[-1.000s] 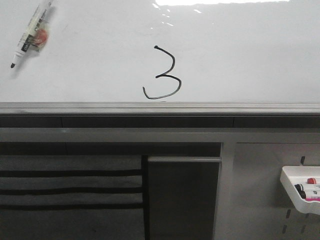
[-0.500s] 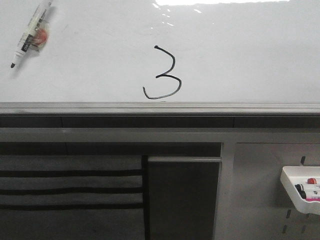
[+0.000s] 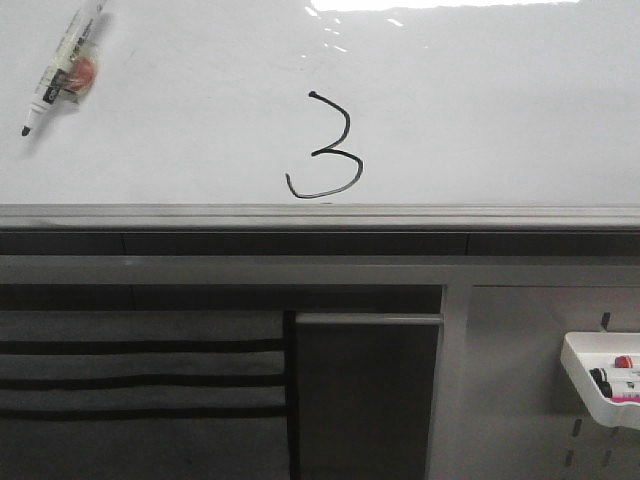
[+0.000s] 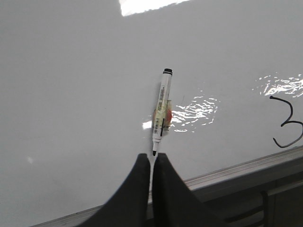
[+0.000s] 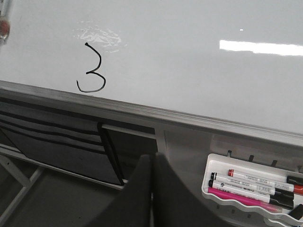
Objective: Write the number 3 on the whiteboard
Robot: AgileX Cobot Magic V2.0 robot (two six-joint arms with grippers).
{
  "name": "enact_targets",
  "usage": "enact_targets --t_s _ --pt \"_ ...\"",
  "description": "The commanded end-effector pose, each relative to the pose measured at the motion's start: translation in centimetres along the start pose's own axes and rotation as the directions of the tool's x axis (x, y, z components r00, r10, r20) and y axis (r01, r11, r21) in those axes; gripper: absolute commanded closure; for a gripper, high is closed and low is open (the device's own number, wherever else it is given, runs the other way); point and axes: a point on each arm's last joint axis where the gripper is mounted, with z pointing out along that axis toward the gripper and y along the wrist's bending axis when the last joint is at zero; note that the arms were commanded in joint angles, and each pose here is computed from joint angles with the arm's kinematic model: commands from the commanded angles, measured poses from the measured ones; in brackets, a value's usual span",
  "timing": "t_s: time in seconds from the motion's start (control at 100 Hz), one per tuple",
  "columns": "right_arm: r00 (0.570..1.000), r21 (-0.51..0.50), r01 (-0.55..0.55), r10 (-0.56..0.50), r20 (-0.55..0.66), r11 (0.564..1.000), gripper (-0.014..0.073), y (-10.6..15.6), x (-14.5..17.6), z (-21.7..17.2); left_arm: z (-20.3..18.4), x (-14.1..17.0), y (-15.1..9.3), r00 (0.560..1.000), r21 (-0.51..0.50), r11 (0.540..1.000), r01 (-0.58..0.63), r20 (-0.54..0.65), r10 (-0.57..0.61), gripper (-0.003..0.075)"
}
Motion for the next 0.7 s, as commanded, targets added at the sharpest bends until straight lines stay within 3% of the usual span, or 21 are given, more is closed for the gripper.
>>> enact_targets --t_s 0.0,0.19,0.46,0.61,0.69 --pt "0.994 0.014 0.005 -0.007 0.105 1.0 0.0669 -0.1 -1.2 -0.4 -0.1 -1.2 0.4 0.997 -0.034 0.999 0.02 0.078 -0.017 0.0738" --pt "0.964 0.12 -0.038 0.004 0.267 0.992 0.0669 -0.9 0.8 0.0 -0.1 -1.2 0.4 0.997 -0.032 0.999 0.02 0.075 -0.018 0.0738" --pt "0.931 0.282 -0.105 -0.005 0.365 0.953 0.0669 -2.2 6.1 1.3 -0.1 -1.2 0.4 0.997 -0.032 0.999 0.02 0.075 -0.018 0.0738" --pt "0.878 0.31 -0.162 -0.006 0.479 0.937 0.0669 -2.8 8.0 2.1 -0.1 -1.2 0.4 0.997 -0.032 0.999 0.02 0.075 -0.018 0.0738" --pt "0.874 0.318 -0.167 -0.009 0.486 0.933 0.0669 -3.1 9.3 2.8 -0.1 -1.2 0.4 0.997 -0.032 0.999 0.02 0.075 -0.018 0.0738"
